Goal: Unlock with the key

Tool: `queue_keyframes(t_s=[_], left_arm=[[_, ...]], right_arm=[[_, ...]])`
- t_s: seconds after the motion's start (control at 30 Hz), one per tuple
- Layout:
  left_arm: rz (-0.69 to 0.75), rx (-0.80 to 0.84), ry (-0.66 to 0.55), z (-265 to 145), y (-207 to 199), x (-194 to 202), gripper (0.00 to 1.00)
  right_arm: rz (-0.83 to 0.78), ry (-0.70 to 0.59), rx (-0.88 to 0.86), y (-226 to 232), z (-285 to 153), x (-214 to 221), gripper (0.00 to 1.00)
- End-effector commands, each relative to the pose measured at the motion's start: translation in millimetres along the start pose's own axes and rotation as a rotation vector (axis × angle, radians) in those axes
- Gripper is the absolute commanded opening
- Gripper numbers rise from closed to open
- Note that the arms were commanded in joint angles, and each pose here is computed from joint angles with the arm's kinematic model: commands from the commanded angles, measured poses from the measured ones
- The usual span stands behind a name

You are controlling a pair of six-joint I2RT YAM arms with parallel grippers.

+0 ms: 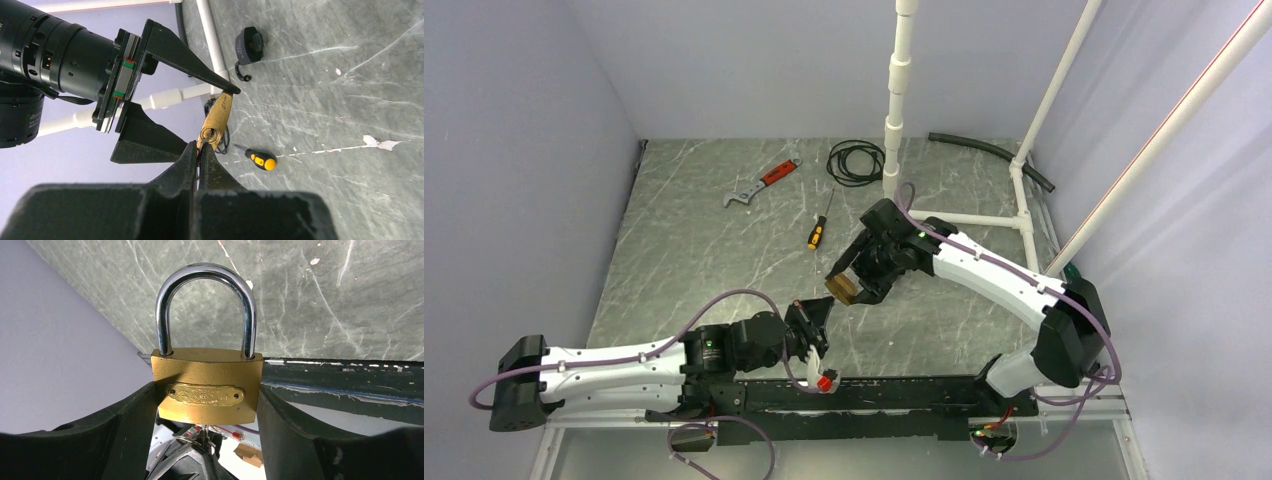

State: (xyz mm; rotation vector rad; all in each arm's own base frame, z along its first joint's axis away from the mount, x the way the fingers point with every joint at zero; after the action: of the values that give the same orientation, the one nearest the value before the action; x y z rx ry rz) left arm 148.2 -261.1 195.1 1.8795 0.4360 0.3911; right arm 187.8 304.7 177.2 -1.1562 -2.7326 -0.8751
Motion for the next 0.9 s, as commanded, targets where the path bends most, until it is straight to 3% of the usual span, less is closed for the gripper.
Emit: queue_keyframes(t_s=[0.0,0.33,0.87], left_arm=[[0.060,0.001,0.058,-4.0,-3.4,8.1,0.00],[0.127,0.042,0.088,-1.3,-12.9,8.3,0.00],[0.107,0.081,0.089,3.3,-20.7,7.0,0.00]], right_arm=[[-0.072,0.169,-0.189,33.4,-55.1,40.7,0.00],[-0.069,0.176,-0.213,37.8,-61.4,42.7,0.00],[-0.095,0.176,-0.236,39.3,-69.3,51.5,0.00]])
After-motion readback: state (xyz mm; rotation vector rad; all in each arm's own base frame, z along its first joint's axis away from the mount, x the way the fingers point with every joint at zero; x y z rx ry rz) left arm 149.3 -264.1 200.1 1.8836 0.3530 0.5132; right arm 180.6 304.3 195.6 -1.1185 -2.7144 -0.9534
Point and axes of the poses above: each gripper's point midway between its finger pads, its own z axis out along the fingers, its own y axis along the line the jaws close on, x = y × z, the point moved 2 cm from there along -z, back along the fingers, and after that the axes turned 10 degrees about z, right-handed, at the moved point
